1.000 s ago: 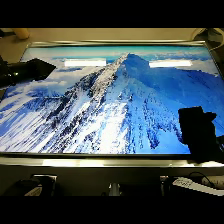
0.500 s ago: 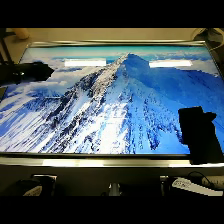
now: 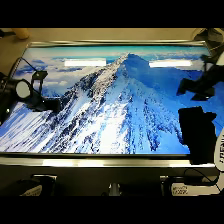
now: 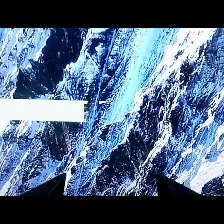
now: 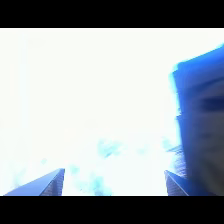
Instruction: Fold the shirts.
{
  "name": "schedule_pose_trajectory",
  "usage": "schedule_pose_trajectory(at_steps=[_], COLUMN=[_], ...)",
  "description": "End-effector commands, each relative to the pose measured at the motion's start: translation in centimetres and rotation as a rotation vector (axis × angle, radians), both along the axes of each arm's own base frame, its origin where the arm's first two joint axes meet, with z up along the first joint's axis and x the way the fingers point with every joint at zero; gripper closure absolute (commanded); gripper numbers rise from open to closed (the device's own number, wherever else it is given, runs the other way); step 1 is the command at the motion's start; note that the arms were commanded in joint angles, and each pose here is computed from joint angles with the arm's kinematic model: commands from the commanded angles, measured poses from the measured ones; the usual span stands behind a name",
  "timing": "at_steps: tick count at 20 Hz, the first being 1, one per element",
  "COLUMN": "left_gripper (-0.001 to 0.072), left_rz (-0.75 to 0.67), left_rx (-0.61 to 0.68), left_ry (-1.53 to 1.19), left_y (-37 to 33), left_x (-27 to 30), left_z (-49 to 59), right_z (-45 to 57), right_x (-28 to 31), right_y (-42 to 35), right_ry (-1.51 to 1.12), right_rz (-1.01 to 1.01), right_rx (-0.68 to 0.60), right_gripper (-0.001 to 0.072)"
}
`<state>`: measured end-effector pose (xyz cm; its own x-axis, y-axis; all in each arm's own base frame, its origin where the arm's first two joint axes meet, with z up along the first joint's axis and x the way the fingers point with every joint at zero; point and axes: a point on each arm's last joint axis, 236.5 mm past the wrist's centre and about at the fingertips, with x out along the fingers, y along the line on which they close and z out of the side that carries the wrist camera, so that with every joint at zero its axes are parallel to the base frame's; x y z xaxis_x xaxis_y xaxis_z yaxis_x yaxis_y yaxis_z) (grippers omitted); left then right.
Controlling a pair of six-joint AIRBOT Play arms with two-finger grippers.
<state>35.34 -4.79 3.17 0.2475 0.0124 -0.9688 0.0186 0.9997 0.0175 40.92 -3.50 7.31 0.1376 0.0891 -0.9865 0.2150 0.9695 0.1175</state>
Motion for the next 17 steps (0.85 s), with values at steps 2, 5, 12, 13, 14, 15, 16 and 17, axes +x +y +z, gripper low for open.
schedule_pose_trajectory(at_steps=[2,5,12,13,14,15,16,17], left_gripper=[0.006,0.006,0.006,0.006,0.006,0.006,0.006,0.006], left_rz=[0.03,0.032,0.031,0.031,0.031,0.032,0.032,0.031], left_rx=[0.01,0.015,0.014,0.014,0.014,0.014,0.014,0.014], left_ry=[-0.057,-0.028,-0.031,-0.031,-0.031,-0.031,-0.031,-0.031], left_y=[0.56,0.63,0.6,0.6,0.6,0.6,0.6,0.6], left_x=[-0.91,-1.57,-1.51,-1.51,-1.51,-1.51,-1.51,-1.51], left_z=[-1.32,-1.53,-1.52,-1.52,-1.52,-1.52,-1.52,-1.52], right_z=[-1.44,-1.47,-1.47,-1.47,-1.47,-1.47,-1.47,-1.47], right_x=[-1.24,-1.17,-1.18,-1.18,-1.18,-1.18,-1.18,-1.18], right_y=[4.08,3.89,3.88,3.88,3.89,3.88,3.88,3.89], right_ry=[0.112,0.11,0.11,0.11,0.11,0.11,0.11,0.11], right_rz=[0.019,0.018,0.018,0.018,0.018,0.018,0.018,0.018], right_rx=[0.01,0.002,0.002,0.002,0.002,0.002,0.002,0.002], right_gripper=[0.0063,0.0062,0.0062,0.0062,0.0062,0.0062,0.0062,0.0062])
